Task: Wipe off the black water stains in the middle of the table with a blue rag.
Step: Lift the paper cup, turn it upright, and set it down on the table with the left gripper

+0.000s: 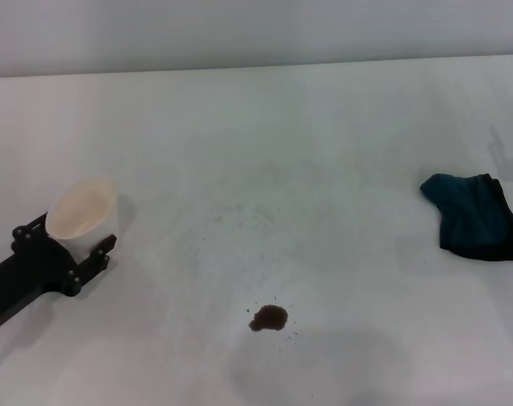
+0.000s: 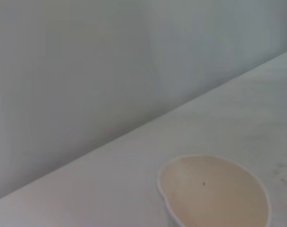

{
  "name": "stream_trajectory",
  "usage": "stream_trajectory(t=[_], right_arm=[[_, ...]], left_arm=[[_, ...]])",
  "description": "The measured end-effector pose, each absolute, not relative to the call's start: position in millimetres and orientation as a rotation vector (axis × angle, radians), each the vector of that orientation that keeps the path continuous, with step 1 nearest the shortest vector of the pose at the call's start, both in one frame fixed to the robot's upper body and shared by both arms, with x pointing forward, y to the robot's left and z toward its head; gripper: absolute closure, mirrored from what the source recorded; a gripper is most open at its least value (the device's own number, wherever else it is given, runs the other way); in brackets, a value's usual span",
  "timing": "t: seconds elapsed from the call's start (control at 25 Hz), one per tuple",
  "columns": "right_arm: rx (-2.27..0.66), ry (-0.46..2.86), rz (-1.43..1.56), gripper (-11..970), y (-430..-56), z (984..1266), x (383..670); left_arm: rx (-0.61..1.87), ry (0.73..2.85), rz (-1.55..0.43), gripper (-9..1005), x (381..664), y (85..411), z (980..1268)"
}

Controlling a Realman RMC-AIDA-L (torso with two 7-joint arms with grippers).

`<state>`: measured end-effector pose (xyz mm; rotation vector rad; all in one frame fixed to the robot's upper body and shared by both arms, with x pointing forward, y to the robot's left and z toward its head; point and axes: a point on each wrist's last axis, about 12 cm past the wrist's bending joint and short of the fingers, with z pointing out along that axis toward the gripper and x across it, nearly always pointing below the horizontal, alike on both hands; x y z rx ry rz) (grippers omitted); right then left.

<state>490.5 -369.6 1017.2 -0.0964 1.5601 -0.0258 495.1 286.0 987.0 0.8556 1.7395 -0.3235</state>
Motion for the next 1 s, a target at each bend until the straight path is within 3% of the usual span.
stream_trajectory(t=[0.32, 0.6, 1.0], right_arm=[[-0.103, 1.558, -0.023, 431, -368.7, 1017.8, 491.9], [-0.103, 1.559, -0.023, 431, -369.1, 1017.4, 490.6], [-0.101, 1.564, -0.036, 431, -371.4, 1016.5, 488.6]], left_arm=[[0.851, 1.715, -0.297, 363, 491.7, 283.9, 985.5], [0.836, 1.722, -0.303, 199, 488.1, 283.8, 983.8], [0.684, 1.743, -0.278, 165, 454.3, 291.3, 972.0]])
